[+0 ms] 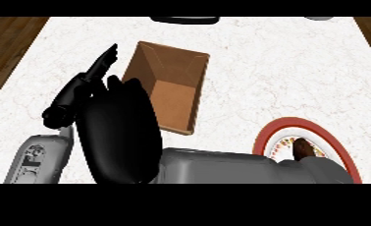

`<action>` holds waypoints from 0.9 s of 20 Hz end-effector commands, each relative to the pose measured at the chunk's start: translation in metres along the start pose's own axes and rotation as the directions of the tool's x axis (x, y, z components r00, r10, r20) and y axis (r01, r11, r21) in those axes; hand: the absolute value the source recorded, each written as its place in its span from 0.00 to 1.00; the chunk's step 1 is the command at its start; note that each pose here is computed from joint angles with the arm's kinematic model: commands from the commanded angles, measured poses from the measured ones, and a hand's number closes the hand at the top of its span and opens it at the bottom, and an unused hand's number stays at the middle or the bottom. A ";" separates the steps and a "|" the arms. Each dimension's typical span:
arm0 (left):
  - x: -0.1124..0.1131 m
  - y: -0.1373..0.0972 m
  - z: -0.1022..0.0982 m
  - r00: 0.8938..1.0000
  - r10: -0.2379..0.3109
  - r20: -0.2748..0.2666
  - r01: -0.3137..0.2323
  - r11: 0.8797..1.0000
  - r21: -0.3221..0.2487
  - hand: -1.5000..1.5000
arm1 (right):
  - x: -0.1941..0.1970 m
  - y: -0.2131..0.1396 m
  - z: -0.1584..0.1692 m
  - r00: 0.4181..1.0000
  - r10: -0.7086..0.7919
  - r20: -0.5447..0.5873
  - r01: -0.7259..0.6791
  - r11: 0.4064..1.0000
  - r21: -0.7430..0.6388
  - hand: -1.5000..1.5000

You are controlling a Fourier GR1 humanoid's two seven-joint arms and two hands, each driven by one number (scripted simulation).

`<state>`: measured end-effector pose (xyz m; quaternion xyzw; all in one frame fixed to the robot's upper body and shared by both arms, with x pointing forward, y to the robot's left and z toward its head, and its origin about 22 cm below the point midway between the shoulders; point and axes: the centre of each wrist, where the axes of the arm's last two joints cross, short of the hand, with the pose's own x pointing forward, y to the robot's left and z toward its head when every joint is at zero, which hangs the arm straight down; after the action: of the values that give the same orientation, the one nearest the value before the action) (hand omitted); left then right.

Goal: Pick the squash from the plate and place it in the cardboard box

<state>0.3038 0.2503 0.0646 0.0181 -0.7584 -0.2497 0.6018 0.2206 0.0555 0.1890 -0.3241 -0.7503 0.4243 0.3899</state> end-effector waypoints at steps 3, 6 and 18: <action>-0.002 -0.007 0.007 1.000 0.006 -0.021 -0.006 1.000 0.011 0.50 | 0.003 -0.019 -0.038 0.972 -0.085 -0.217 0.062 0.992 -0.109 1.00; -0.002 -0.001 0.003 1.000 -0.004 -0.007 0.004 1.000 0.026 0.50 | -0.010 -0.018 -0.057 0.963 -0.085 -0.255 0.057 0.992 -0.114 1.00; -0.010 0.005 0.013 1.000 0.004 -0.030 -0.002 0.998 0.064 0.50 | -0.116 -0.013 -0.098 0.933 0.117 -0.340 0.002 0.944 0.329 1.00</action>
<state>0.2968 0.2618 0.0653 0.0376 -0.7579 -0.2315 0.6088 0.3374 0.0196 0.1970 -0.3773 -0.6194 0.4470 0.5236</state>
